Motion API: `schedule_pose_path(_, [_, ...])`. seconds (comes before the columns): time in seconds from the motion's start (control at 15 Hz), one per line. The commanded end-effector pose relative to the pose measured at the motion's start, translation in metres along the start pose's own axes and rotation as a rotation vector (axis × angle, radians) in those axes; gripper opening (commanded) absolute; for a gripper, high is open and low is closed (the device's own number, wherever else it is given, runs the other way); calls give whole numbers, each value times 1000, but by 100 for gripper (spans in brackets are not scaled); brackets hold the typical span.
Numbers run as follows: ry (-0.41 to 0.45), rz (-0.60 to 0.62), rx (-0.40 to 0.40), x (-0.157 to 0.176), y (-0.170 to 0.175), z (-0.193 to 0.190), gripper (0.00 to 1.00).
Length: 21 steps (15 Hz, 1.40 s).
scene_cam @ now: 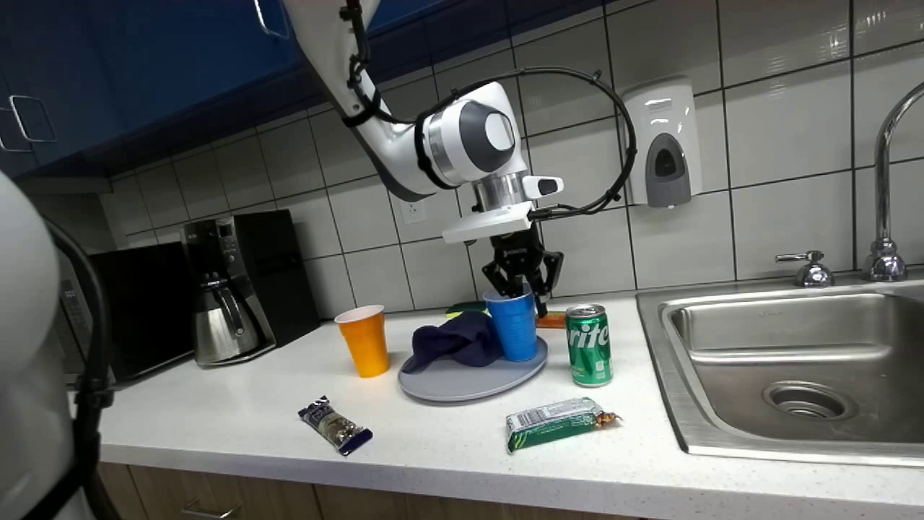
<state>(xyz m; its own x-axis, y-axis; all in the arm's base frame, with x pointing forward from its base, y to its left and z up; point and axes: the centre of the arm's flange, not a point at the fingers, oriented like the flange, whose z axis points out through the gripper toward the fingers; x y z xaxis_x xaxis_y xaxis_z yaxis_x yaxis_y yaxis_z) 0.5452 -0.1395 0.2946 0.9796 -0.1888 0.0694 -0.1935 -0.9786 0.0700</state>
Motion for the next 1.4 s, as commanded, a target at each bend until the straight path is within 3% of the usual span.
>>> schedule_pose_path(0.0, [16, -8, 17, 6, -1, -1, 3])
schedule_pose_path(0.67, [29, -12, 64, 8, -6, -13, 1])
schedule_pose_path(1.33, [68, 19, 84, 12, 15, -35, 1])
